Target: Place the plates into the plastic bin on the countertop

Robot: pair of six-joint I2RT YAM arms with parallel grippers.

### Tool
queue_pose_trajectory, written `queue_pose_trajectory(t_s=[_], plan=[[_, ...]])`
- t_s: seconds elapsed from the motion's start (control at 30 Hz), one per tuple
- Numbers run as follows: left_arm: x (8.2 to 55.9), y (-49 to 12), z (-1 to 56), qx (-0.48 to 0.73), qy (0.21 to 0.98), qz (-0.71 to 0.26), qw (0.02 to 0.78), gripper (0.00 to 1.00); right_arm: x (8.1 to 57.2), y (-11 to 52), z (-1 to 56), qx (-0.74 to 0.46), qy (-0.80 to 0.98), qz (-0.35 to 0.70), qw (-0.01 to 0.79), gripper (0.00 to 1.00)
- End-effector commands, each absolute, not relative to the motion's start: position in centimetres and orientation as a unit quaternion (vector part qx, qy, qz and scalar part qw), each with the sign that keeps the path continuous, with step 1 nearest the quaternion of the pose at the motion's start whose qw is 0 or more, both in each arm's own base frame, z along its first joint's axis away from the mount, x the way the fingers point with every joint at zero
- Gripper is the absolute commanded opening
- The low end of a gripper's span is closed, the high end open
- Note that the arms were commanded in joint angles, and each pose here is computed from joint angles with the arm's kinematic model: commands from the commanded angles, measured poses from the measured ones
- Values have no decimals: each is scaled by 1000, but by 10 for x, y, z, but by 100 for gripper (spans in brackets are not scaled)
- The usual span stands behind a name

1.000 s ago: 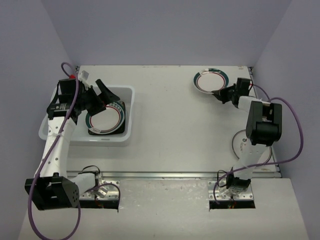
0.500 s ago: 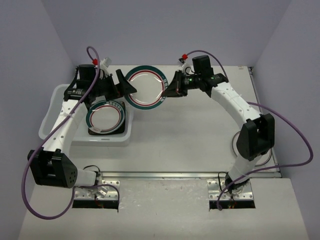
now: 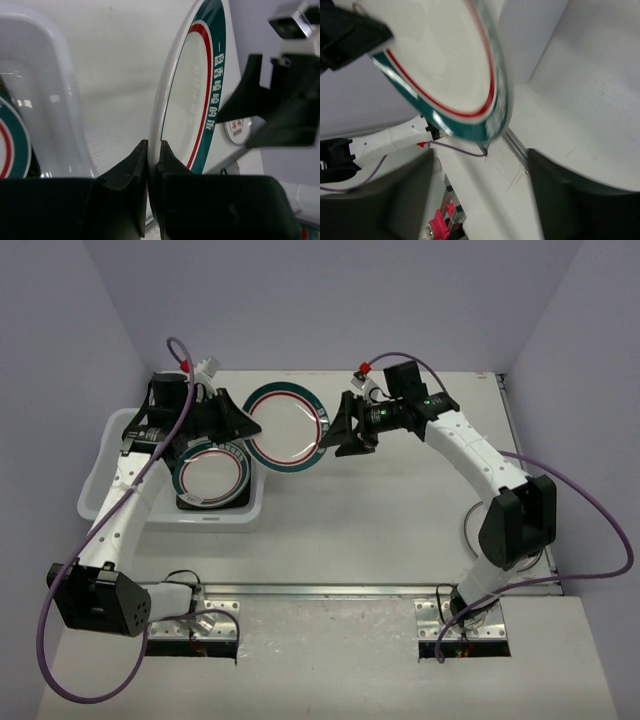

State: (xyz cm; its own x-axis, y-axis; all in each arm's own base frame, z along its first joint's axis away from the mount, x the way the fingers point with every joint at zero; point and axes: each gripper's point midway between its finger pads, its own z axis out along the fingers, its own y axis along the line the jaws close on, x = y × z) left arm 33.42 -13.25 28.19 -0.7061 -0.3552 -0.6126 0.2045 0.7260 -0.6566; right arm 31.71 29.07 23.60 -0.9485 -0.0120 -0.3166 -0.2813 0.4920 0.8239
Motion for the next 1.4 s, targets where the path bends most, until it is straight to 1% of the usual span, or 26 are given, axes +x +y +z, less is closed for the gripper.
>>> queue_pose_trajectory(t_s=[0.0,0.07,0.1,0.13,0.17,0.23,0.33,0.43,0.47,0.6,0.8,0.9,1.1,1.17,1.2,1.23,1.3,1.33,1.37], plan=[[340,-77,277,-228,833,-275,423,0,305,272,259,-93,852,480,188,99],[327,-66,275,-299,810,-284,417,0,307,252,240,-61,879,433,190,99],[322,-46,258,-346,800,-267,411,0,312,238,233,-44,894,394,209,99],[312,-34,256,-386,783,-263,411,0,310,226,223,-37,906,367,209,99],[306,-16,252,-423,765,-247,417,0,308,219,218,-35,911,352,210,99],[285,0,239,-477,748,-222,405,0,300,207,211,-38,916,337,213,99],[267,28,229,-540,724,-149,403,0,289,198,204,-40,920,328,212,99],[266,43,218,-560,712,-114,408,0,281,193,198,-36,921,326,209,99],[275,45,217,-557,709,-118,417,0,279,193,198,-37,921,328,208,99],[298,47,196,-567,710,-121,400,0,274,194,201,-41,917,337,208,99],[312,49,171,-582,710,-118,379,0,268,188,204,-51,917,330,219,99],[325,42,159,-571,717,-140,375,0,265,182,203,-52,919,324,221,99],[335,33,135,-569,716,-176,365,10,262,176,203,-63,919,317,226,99],[336,33,130,-571,713,-178,366,16,262,175,202,-64,919,316,226,99],[335,33,126,-572,714,-176,363,24,262,176,202,-65,919,317,225,99],[333,33,120,-574,718,-170,356,38,262,176,202,-66,919,317,225,99],[330,33,113,-577,724,-161,342,62,262,176,202,-66,919,318,225,99],[328,33,110,-578,728,-153,334,80,263,176,203,-66,919,318,225,99],[325,33,105,-579,734,-145,324,94,264,177,203,-66,918,318,225,99]])
